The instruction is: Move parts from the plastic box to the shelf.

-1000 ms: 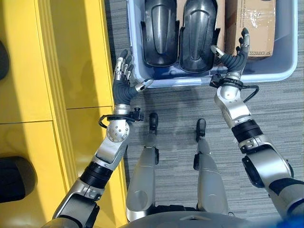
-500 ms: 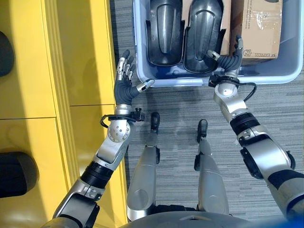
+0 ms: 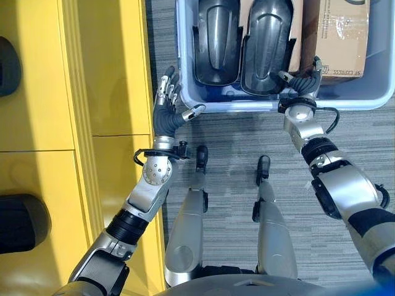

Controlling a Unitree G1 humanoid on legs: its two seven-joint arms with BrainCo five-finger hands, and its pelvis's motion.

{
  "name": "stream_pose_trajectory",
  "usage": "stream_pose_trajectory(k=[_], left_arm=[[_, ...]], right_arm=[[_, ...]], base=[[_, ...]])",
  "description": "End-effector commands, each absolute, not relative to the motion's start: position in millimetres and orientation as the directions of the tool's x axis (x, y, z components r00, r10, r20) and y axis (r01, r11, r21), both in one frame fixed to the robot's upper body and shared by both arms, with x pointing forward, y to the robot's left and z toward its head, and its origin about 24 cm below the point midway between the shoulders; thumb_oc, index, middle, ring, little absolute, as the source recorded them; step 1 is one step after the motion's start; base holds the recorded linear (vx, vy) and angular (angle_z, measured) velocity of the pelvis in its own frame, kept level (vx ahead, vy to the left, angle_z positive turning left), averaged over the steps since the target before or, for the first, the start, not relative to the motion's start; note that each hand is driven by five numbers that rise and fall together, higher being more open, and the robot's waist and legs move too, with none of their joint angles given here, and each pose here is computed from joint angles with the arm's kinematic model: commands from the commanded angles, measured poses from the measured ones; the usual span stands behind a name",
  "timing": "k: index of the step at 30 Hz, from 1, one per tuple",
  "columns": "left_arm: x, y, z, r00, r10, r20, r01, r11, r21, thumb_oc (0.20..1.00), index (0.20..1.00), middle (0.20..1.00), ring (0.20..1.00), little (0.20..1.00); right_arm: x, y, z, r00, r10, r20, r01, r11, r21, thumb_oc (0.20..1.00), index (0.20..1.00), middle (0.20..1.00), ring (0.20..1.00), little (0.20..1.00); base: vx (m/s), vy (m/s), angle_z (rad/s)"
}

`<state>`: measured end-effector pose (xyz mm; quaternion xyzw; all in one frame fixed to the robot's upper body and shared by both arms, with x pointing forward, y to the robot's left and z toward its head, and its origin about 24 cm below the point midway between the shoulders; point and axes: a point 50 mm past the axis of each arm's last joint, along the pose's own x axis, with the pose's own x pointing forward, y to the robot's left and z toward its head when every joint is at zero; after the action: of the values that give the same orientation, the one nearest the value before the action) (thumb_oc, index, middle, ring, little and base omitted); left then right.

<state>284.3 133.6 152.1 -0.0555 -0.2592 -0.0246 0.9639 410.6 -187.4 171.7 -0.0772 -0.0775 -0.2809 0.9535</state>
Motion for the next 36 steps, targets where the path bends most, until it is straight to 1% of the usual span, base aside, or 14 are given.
stream_pose_trajectory(k=[1, 6, 8, 10, 18, 19, 20, 28, 36], left_arm=[[271, 135, 181, 0.771, -0.041, 0.636, 0.153, 0.981, -0.122, 1.0, 1.0, 1.0, 1.0, 1.0], [272, 129, 184, 0.763, -0.067, 0.643, 0.182, 0.977, -0.115, 1.0, 1.0, 1.0, 1.0, 1.0], [272, 128, 185, 0.761, -0.072, 0.645, 0.188, 0.976, -0.113, 1.0, 1.0, 1.0, 1.0, 1.0], [273, 124, 186, 0.758, -0.084, 0.647, 0.2, 0.974, -0.108, 1.0, 1.0, 1.0, 1.0, 1.0], [274, 122, 186, 0.756, -0.091, 0.649, 0.205, 0.973, -0.103, 1.0, 1.0, 1.0, 1.0, 1.0], [274, 121, 187, 0.754, -0.094, 0.65, 0.21, 0.972, -0.104, 1.0, 1.0, 1.0, 1.0, 1.0], [274, 121, 187, 0.754, -0.097, 0.65, 0.214, 0.971, -0.103, 1.0, 1.0, 1.0, 1.0, 1.0], [276, 121, 189, 0.751, -0.095, 0.653, 0.213, 0.971, -0.103, 1.0, 1.0, 1.0, 1.0, 1.0], [275, 121, 186, 0.762, -0.107, 0.639, 0.228, 0.968, -0.109, 1.0, 1.0, 1.0, 1.0, 1.0]], right_arm=[[414, -197, 190, 0.824, -0.526, 0.209, 0.552, 0.829, -0.088, 1.0, 1.0, 1.0, 1.0, 1.0], [417, -206, 201, 0.819, -0.527, 0.226, 0.565, 0.808, -0.167, 1.0, 1.0, 1.0, 1.0, 1.0], [417, -206, 204, 0.822, -0.519, 0.234, 0.561, 0.808, -0.177, 1.0, 1.0, 1.0, 1.0, 1.0], [420, -196, 210, 0.833, -0.484, 0.267, 0.543, 0.806, -0.234, 1.0, 1.0, 1.0, 1.0, 1.0], [420, -198, 201, 0.846, -0.472, 0.247, 0.53, 0.788, -0.312, 1.0, 1.0, 1.0, 1.0, 1.0], [419, -203, 196, 0.845, -0.486, 0.221, 0.534, 0.786, -0.313, 0.354, 0.354, 0.354, 0.354, 0.354], [418, -207, 195, 0.841, -0.496, 0.215, 0.541, 0.779, -0.317, 0.2, 0.2, 0.2, 0.2, 0.2], [415, -218, 181, 0.834, -0.529, 0.159, 0.552, 0.782, -0.289, 0.2, 0.2, 0.2, 0.2, 0.2], [411, -227, 172, 0.814, -0.572, 0.101, 0.579, 0.788, -0.208, 0.2, 0.2, 0.2, 0.2, 0.2]], base=[[0.0, 0.0, 0.0], [-0.01, -0.003, 0.07], [0.0, -0.002, 0.03], [0.01, -0.041, 0.04], [0.02, -0.004, 0.09], [0.02, -0.001, 0.11], [0.02, -0.001, 0.08], [0.0, 0.009, 0.04], [0.0, 0.0, 0.0]])
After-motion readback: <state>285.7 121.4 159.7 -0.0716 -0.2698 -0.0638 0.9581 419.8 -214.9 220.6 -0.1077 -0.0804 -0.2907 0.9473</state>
